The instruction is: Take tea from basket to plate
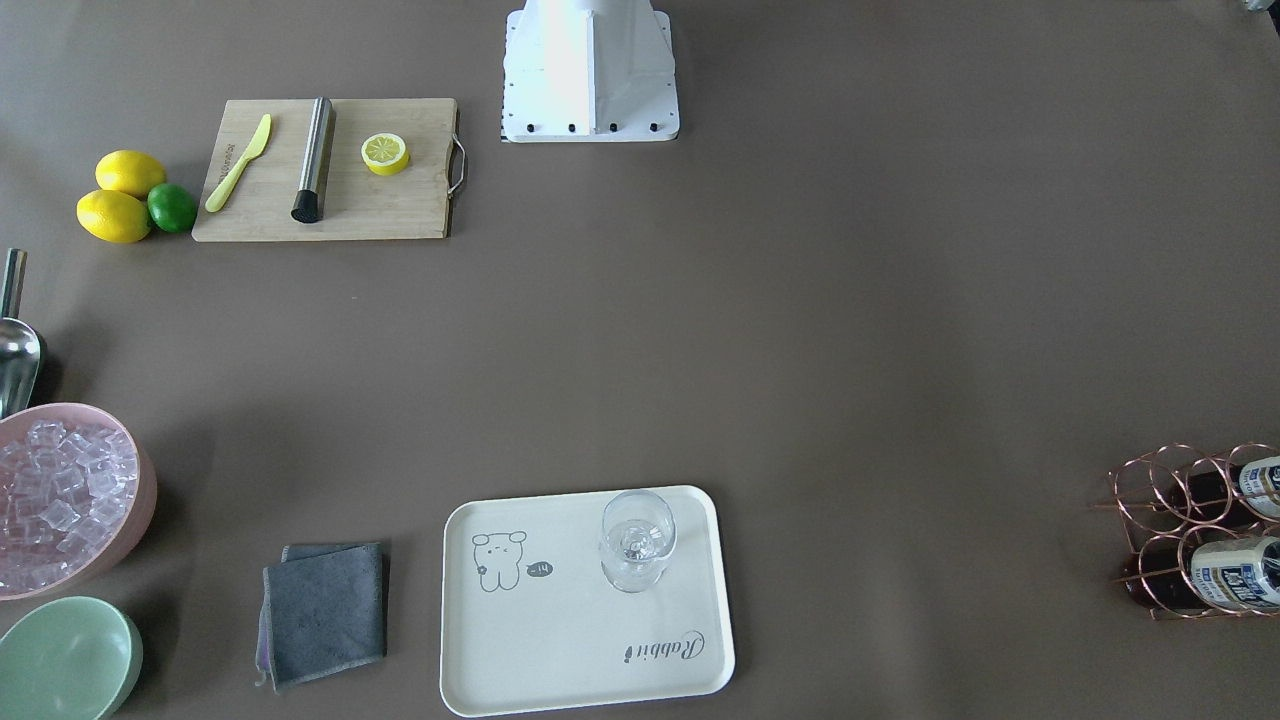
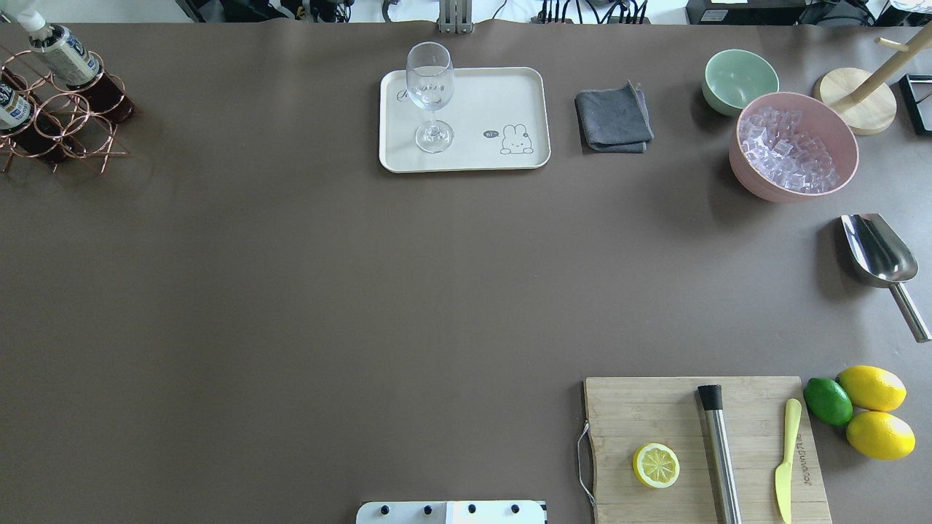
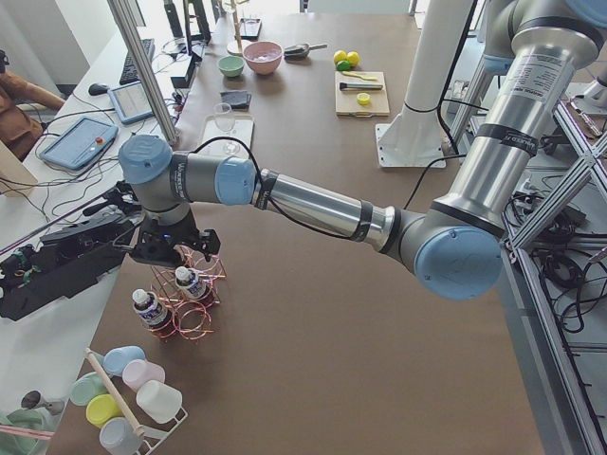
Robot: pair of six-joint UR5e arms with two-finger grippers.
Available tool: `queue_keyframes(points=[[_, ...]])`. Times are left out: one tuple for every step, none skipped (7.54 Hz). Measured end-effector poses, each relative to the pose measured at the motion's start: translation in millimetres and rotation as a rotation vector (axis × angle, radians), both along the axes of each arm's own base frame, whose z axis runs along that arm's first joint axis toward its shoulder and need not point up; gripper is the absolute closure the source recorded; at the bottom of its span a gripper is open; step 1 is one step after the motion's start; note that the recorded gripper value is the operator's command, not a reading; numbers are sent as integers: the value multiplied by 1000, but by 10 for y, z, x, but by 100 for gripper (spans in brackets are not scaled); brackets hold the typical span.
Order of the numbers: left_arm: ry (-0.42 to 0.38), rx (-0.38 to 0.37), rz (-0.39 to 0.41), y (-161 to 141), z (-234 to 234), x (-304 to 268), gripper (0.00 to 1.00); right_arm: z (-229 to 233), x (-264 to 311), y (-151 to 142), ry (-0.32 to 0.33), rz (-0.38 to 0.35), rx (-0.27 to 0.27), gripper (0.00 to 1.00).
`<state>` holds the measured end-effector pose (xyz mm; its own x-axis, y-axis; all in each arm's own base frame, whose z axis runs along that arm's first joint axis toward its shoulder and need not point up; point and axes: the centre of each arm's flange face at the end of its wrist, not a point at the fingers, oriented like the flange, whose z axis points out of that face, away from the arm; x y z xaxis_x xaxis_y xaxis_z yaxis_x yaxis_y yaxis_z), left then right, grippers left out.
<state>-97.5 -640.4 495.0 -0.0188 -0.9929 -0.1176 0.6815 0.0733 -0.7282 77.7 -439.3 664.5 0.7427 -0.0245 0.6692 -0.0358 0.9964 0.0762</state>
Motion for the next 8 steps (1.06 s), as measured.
queue_keyframes(points=[[0, 7, -17, -55, -60, -2, 1, -2, -1, 0, -1, 0, 0, 0], [1, 22, -25, -89, -88, 7, 1, -7, -4, -5, -1, -1, 1, 0], [2, 35, -34, -138, -69, 19, 1, -9, -6, -7, -1, -1, 2, 0], [2, 52, -38, -242, -31, 32, 1, -10, -7, -8, -1, -2, 2, 0], [2, 60, -34, -333, -6, 72, 1, -11, -7, -9, -1, -2, 2, 0], [2, 63, -28, -385, -1, 118, 1, -10, -7, -9, -1, -2, 2, 0], [1, 66, -22, -423, -21, 174, 1, -10, -7, -9, 0, -2, 2, 0], [-10, 67, -17, -445, -26, 218, 1, -6, -7, -6, 0, -2, 1, 0]])
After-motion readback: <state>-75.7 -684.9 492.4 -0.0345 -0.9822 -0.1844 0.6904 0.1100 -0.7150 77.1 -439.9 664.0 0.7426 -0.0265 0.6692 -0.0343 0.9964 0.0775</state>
